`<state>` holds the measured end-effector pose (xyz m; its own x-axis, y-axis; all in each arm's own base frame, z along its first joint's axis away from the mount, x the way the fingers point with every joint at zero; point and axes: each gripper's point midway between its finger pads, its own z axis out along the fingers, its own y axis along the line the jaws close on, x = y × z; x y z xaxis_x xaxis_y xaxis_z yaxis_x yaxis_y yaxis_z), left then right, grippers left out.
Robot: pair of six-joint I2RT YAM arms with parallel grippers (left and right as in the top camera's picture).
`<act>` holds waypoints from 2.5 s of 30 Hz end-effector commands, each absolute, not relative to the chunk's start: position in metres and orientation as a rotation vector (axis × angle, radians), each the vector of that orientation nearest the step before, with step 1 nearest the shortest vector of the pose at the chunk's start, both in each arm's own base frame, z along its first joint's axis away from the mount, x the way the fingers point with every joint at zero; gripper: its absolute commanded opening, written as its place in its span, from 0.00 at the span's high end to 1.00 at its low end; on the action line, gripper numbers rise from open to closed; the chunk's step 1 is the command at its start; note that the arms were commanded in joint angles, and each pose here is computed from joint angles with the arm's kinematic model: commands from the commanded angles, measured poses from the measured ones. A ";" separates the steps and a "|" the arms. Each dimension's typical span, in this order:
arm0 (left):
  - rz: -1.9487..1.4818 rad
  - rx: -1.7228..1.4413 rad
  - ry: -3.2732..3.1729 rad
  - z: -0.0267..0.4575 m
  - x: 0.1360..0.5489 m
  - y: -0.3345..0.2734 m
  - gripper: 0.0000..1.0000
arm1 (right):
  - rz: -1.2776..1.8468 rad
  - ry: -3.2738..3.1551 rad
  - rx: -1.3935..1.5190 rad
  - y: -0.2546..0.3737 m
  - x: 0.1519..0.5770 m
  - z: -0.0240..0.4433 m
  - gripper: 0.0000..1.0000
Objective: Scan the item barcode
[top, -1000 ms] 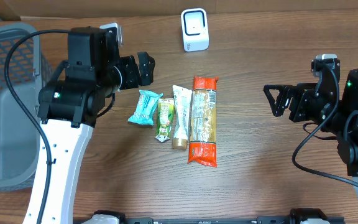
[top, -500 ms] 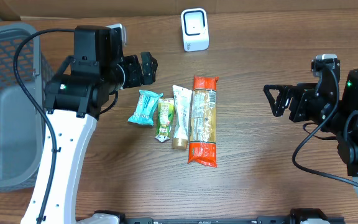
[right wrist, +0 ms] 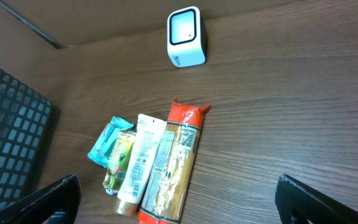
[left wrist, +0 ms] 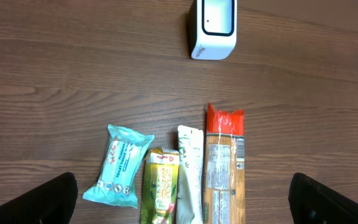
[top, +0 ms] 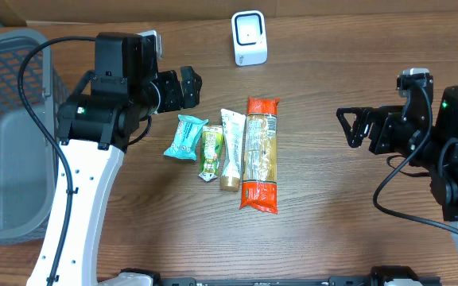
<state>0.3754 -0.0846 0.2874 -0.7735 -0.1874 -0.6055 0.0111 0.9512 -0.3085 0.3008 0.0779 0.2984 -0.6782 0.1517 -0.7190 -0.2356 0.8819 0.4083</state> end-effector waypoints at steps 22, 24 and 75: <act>-0.097 -0.085 2.142 0.329 0.229 -0.047 0.00 | 0.630 2.346 -0.017 0.077 0.326 0.269 0.00; -0.100 -0.100 2.153 0.309 0.219 -0.043 0.01 | 0.633 2.371 -0.009 0.077 0.328 0.261 0.00; -0.050 -0.110 2.267 0.233 0.212 -0.039 0.00 | 0.660 2.431 0.005 0.079 0.337 0.242 0.00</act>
<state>0.2113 -0.0407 0.2360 -0.6396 -0.0896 -0.7635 -0.0480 0.9959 -0.0766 0.3324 0.0792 0.2293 -0.8300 0.1505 -0.5371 -0.1359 0.8793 0.4564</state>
